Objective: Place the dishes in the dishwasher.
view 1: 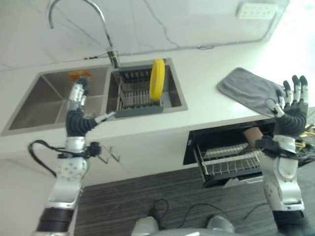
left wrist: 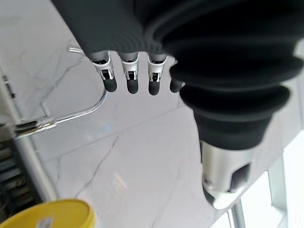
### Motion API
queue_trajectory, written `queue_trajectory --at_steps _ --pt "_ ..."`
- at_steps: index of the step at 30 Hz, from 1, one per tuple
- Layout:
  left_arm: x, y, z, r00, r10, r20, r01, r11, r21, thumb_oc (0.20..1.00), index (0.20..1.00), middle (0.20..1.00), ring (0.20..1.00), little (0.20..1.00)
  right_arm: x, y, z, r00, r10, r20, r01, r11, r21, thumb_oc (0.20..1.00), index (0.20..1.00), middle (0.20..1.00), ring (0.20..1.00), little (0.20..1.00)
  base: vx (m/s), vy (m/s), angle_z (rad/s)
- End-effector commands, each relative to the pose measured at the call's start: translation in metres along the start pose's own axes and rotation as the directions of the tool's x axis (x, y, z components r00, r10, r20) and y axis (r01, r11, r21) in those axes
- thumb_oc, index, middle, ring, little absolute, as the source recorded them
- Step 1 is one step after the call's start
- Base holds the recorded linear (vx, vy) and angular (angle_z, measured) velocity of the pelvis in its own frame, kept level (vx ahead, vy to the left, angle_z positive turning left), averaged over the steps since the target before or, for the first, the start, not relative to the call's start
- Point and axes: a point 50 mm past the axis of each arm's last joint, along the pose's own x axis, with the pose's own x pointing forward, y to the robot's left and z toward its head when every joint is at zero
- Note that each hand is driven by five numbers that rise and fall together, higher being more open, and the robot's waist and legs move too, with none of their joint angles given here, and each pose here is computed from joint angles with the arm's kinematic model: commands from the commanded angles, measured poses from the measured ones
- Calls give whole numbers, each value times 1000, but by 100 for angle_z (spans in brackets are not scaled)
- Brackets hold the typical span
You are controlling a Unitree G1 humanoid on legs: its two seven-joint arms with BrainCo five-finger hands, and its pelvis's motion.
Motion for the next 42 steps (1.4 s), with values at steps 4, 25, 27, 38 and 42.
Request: queue_trajectory --at_steps 4,25,27,38,42 --pt "6 -10 28 990 -1 143 9 998 -54 1000 1000 1000 1000 1000 14 13 11 994 27 107 -29 999 17 1000 1000 1000 1000 1000 6 -79 6" --pt "-9 -18 10 996 89 21 -85 989 -119 1000 1000 1000 1000 1000 11 25 -1 979 204 3 -204 979 28 1000 1000 1000 1000 1000 85 20 -28" --pt "-5 -24 8 998 47 33 -43 993 -110 1000 1000 1000 1000 1000 8 19 -3 985 172 -1 -172 984 50 1000 1000 1000 1000 1000 83 284 -57" --pt "-6 -16 11 1000 11 9 -10 996 -87 1000 1000 1000 1000 1000 0 47 -9 982 188 -35 -183 976 119 1000 1000 1000 1000 1000 68 70 -24" --pt "-10 -21 16 1000 15 23 -12 993 -114 1000 1000 1000 1000 1000 0 56 -8 949 313 -37 -304 941 146 1000 1000 1000 1000 1000 -16 -90 -2"
